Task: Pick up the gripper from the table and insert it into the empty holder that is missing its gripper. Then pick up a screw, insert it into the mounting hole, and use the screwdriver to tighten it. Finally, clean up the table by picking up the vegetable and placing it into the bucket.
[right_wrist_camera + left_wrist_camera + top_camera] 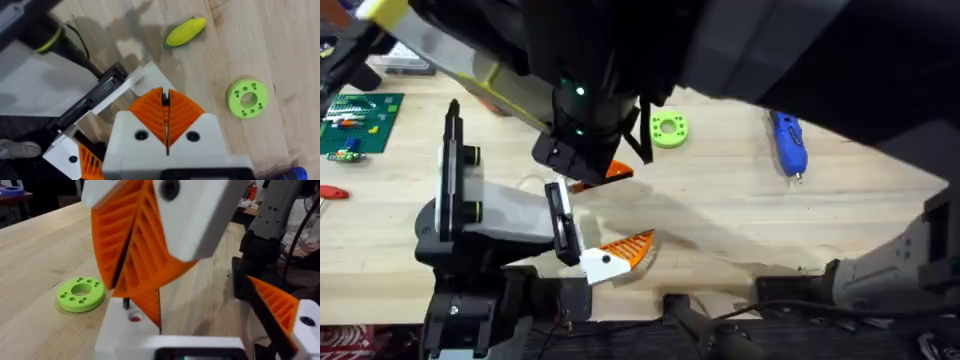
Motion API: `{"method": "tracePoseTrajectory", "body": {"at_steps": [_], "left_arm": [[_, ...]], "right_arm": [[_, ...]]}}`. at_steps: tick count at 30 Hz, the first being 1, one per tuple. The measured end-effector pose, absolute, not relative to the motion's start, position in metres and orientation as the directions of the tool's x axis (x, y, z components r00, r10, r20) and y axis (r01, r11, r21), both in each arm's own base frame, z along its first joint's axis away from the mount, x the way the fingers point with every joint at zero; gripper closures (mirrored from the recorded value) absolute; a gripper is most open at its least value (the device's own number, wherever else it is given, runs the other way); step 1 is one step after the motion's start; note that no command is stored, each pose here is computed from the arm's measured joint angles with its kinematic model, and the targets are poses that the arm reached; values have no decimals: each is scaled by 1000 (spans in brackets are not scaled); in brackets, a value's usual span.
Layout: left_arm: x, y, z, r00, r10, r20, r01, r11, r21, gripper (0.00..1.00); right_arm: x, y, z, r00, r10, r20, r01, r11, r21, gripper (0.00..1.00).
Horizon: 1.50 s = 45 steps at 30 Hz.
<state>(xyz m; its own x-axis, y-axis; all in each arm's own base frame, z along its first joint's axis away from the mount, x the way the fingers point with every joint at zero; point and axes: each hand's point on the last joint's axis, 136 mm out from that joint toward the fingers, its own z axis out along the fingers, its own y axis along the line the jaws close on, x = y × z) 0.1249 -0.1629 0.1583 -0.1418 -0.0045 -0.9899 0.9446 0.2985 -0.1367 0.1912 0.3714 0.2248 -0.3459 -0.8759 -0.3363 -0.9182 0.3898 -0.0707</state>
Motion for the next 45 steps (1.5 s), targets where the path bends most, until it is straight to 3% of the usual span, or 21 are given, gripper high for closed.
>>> {"method": "tracePoseTrajectory", "body": {"at_steps": [45], "left_arm": [[125, -163, 158, -168, -12, -986, 940, 300, -164, 14]], "right_arm": [[182, 373, 207, -355, -883, -306, -926, 377, -17, 990]]}}
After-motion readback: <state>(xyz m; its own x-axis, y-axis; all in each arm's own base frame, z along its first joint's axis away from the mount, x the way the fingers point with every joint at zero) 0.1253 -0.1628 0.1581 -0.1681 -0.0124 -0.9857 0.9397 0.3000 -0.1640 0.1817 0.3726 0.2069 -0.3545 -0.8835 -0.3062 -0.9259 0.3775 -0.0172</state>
